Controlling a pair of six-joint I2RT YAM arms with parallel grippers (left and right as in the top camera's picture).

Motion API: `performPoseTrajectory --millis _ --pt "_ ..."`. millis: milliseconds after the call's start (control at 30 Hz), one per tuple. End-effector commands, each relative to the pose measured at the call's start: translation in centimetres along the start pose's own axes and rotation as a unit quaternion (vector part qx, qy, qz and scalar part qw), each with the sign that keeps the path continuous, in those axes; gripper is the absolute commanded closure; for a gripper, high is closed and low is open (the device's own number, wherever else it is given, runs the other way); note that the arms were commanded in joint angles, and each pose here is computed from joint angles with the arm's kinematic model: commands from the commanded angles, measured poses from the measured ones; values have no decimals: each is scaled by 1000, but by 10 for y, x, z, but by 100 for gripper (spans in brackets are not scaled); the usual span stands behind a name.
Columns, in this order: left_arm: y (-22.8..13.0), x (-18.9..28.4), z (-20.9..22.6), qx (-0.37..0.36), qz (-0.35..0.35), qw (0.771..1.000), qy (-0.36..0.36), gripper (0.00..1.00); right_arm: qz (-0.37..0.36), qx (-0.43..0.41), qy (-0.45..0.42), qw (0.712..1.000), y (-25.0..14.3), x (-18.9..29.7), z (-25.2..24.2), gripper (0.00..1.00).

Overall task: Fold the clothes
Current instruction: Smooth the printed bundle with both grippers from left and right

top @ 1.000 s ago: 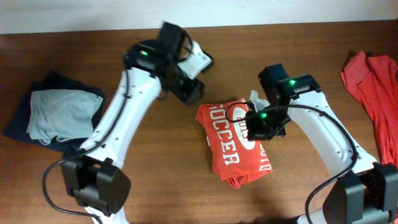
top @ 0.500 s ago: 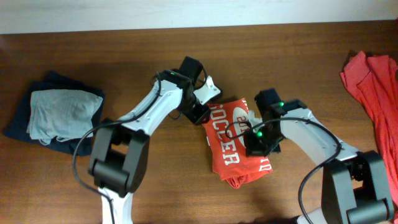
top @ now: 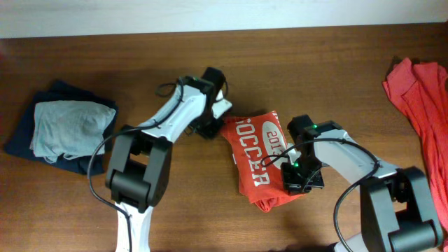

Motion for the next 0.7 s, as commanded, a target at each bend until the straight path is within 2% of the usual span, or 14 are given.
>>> performPoseTrajectory --millis 0,67,100,167,233,300,500,667 --pt "19 47 7 38 -56 997 -20 65 -56 40 39 997 10 35 21 96" --pt "24 64 -5 39 -76 994 -65 49 -79 70 70 992 11 52 33 95" --pt "26 69 -13 45 -83 992 -88 41 -94 77 79 989 12 62 38 92" --pt "26 71 -23 61 -86 987 -122 37 -115 84 86 986 17 72 42 83" --pt "27 71 -38 89 -85 978 -170 36 -134 89 89 983 25 75 45 79" --pt "26 69 -44 122 -76 971 -190 36 -146 89 81 982 34 73 45 79" --pt "14 46 -48 240 -32 949 -203 36 -199 54 53 977 78 64 42 88" --pt "14 39 -68 255 -23 930 -262 36 -216 19 37 975 106 49 39 96"
Point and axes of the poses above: each gripper's point midway between its finger pads, its own x axis back along the fingers, its own z axis along the line the jaws close on, y = z × x, the point moved 1 cm from there along x, back along the fingers, and after that the axes turned 8 degrees about -x, right-handed, at the moved point
